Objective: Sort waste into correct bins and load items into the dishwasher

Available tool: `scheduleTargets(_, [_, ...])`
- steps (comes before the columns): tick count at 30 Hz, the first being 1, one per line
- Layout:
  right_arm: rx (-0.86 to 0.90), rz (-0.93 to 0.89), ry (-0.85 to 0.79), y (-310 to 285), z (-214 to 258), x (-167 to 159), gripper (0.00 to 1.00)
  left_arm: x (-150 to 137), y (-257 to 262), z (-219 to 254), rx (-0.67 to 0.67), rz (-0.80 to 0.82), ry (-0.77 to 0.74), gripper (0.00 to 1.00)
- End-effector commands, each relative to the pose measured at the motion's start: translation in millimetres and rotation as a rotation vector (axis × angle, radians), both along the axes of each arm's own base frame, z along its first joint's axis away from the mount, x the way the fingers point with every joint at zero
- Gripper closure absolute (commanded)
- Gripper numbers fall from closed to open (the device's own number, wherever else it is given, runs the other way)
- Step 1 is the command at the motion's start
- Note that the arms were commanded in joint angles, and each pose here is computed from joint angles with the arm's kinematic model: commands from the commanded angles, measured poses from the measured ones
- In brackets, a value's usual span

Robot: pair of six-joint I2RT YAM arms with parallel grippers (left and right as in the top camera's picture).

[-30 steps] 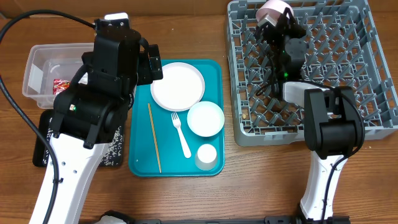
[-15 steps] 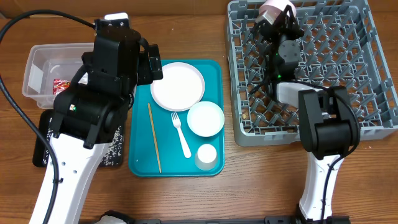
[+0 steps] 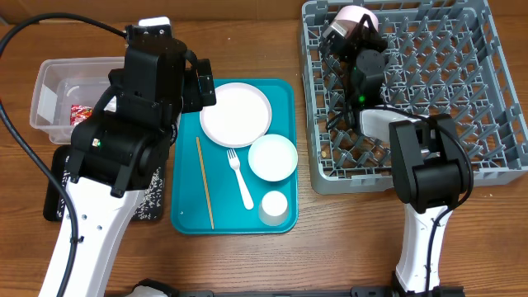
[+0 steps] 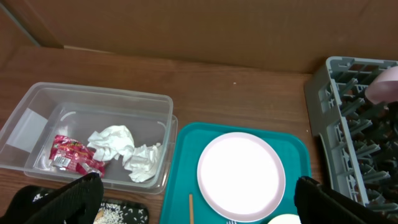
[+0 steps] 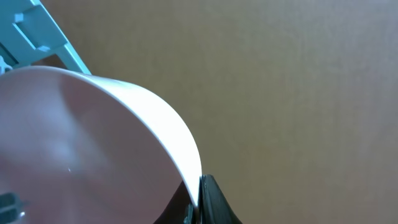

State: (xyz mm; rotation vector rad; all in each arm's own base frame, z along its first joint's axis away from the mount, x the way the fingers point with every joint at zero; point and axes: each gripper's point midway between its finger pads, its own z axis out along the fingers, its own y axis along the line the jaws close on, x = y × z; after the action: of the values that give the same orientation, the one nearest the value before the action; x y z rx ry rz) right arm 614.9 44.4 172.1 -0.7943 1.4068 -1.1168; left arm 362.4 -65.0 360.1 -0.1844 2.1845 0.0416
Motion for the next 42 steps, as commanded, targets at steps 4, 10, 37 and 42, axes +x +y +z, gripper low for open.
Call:
scheduleTargets(4, [-0.004,-0.061,-0.100,-12.3,14.9,-7.8,0.96,-0.9,3.9,12.0,0.005,0.007,-0.032,0.00])
scheduleTargets(10, [0.003,-0.145,-0.075,-21.2,9.0,-11.9,0.96,-0.8,3.9,12.0,0.005,0.007,-0.032,0.00])
scheduleTargets(37, [-0.002,-0.248,0.009,10.1,-8.0,-28.1,0.21,-0.8,3.9,12.0,0.005,0.007,-0.032,0.00])
scheduleTargets(42, [0.031,-0.276,-0.044,21.4,14.3,-37.8,0.13,-0.8,3.9,11.9,0.005,0.007,-0.032,0.00])
